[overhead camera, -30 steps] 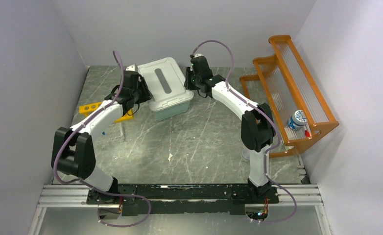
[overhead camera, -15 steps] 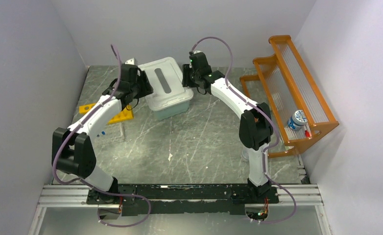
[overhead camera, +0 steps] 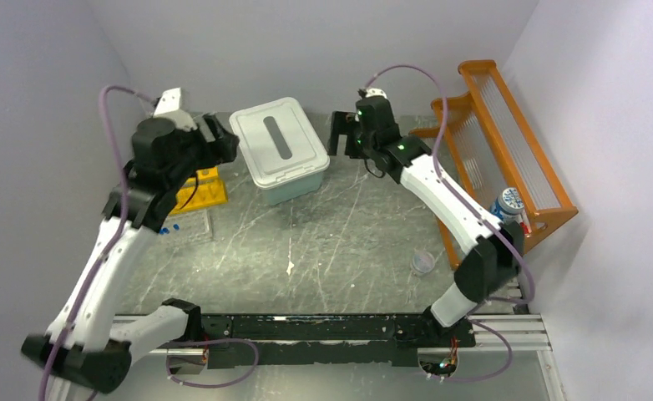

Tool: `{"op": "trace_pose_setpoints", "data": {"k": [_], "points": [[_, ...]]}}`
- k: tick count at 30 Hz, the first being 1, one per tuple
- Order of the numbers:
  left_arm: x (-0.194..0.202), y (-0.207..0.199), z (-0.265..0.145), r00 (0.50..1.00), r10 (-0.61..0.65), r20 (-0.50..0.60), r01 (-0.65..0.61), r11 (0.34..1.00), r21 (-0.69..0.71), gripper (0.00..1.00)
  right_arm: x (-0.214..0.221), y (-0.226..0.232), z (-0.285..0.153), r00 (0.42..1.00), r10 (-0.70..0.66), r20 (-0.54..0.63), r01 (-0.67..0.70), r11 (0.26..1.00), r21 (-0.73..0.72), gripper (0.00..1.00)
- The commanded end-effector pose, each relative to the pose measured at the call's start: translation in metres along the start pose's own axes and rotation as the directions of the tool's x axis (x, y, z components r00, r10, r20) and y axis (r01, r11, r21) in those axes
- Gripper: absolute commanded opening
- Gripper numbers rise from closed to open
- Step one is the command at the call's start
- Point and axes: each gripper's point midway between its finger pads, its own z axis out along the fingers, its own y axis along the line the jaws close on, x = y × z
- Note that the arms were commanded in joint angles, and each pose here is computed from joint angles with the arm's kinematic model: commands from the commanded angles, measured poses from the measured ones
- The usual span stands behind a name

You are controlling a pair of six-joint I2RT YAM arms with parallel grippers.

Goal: Organize the chemistry lab equipment

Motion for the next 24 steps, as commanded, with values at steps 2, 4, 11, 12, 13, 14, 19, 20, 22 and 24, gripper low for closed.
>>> {"op": "trace_pose_setpoints", "data": {"k": [2, 4, 11, 12, 13, 14, 19, 20, 22, 24], "points": [[0.028, 0.03, -0.072, 0.994, 0.07, -0.082, -0.076, 0.995, -0.07, 0.84, 0.039, -0.032, -0.054, 0.998, 0.052, -0.044, -0.047, 0.992, 0.115, 0.99], [0.037, 0.043, -0.099, 0.993, 0.071, -0.097, -0.082, 0.99, -0.112, 0.83, 0.054, -0.045, -0.074, 0.997, 0.057, -0.046, -0.05, 0.989, 0.141, 1.0], [0.025, 0.065, -0.185, 0.995, 0.099, -0.007, -0.099, 0.979, -0.176, 0.84, 0.046, -0.059, -0.143, 0.999, 0.008, 0.047, -0.013, 0.994, 0.11, 0.99], [0.018, 0.065, -0.195, 0.994, 0.104, 0.016, -0.1, 0.978, -0.182, 0.84, 0.038, -0.059, -0.153, 0.998, 0.004, 0.069, -0.011, 0.994, 0.104, 1.0], [0.013, 0.064, -0.203, 0.994, 0.104, 0.032, -0.096, 0.979, -0.181, 0.84, 0.031, -0.059, -0.164, 0.996, 0.0, 0.089, -0.009, 0.995, 0.103, 1.0], [0.007, 0.064, -0.211, 0.994, 0.099, 0.049, -0.088, 0.979, -0.185, 0.84, 0.023, -0.059, -0.174, 0.994, -0.001, 0.114, -0.011, 0.995, 0.103, 1.0], [0.004, 0.065, -0.234, 0.994, 0.089, 0.062, -0.076, 0.98, -0.183, 0.84, 0.009, -0.063, -0.204, 0.984, -0.028, 0.174, 0.011, 0.995, 0.094, 1.0], [0.004, 0.066, -0.236, 0.994, 0.092, 0.058, -0.08, 0.979, -0.189, 0.84, 0.009, -0.062, -0.206, 0.984, -0.032, 0.175, 0.017, 0.996, 0.084, 1.0], [0.005, 0.069, -0.239, 0.994, 0.094, 0.053, -0.081, 0.975, -0.206, 0.85, 0.009, -0.06, -0.209, 0.985, -0.032, 0.171, 0.02, 0.997, 0.073, 1.0], [0.004, 0.069, -0.24, 0.994, 0.094, 0.049, -0.081, 0.975, -0.206, 0.85, 0.01, -0.062, -0.208, 0.985, -0.032, 0.168, 0.018, 0.996, 0.083, 1.0]]}}
